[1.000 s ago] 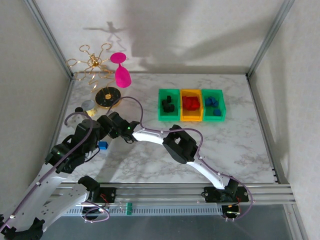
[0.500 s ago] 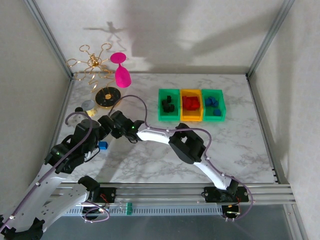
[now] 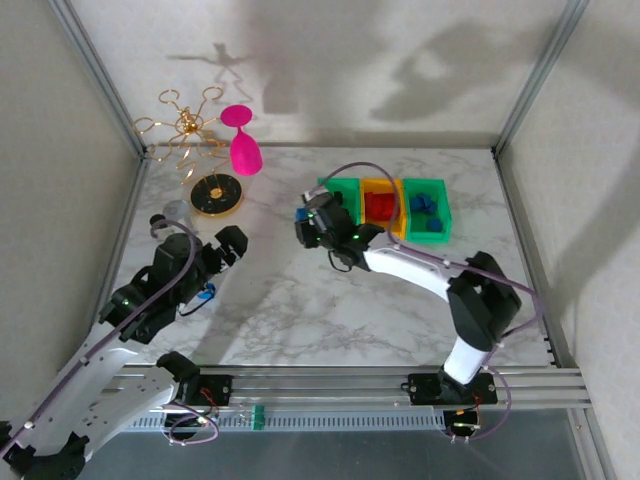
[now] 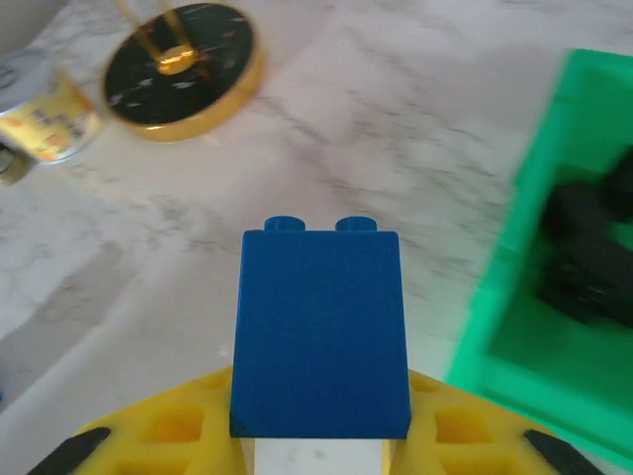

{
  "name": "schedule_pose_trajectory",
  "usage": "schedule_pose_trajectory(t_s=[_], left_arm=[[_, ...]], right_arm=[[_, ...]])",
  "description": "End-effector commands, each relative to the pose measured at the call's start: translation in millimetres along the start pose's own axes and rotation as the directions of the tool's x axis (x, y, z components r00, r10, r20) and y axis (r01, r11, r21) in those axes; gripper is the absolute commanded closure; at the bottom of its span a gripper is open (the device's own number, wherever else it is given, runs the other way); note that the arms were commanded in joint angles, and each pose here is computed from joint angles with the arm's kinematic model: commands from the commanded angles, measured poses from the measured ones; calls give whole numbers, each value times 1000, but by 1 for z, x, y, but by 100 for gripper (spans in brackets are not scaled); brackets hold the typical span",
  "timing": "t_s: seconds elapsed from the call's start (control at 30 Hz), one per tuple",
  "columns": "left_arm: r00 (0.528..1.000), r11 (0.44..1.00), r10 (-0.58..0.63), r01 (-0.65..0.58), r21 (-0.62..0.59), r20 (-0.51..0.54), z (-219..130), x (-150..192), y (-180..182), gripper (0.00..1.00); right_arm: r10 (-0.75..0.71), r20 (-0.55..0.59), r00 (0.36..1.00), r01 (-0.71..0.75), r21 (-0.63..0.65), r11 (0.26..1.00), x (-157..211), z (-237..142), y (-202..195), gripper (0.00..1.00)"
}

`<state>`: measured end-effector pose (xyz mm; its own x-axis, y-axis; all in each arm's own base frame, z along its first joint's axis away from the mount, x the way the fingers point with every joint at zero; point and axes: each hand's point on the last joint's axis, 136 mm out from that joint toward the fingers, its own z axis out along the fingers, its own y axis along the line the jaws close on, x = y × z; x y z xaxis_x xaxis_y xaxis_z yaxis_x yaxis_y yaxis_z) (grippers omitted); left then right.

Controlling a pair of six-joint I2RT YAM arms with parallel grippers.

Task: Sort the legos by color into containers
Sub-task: Place the lego in the container.

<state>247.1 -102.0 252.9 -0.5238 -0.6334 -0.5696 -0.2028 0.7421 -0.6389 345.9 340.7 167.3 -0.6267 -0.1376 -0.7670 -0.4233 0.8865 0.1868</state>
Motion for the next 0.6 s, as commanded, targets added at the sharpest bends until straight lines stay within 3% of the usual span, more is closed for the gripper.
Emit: schedule_pose_trajectory(t_s=[0.0,0.3,0.57], left_arm=[[999,996,32,-28,87,-39,9,14,-22,0],[989,979,109,-90,181,-99,32,60,-63,0],[974,954,190,-153,259,-124,46,93,-102,0]], right_arm=[[81,-9,997,-79,122,989,8,-24,-47,78],[232,51,971,-236,328,915,1,-70,-164,75],[353,122,928,-368,452,812,-1,-89,-257,75]])
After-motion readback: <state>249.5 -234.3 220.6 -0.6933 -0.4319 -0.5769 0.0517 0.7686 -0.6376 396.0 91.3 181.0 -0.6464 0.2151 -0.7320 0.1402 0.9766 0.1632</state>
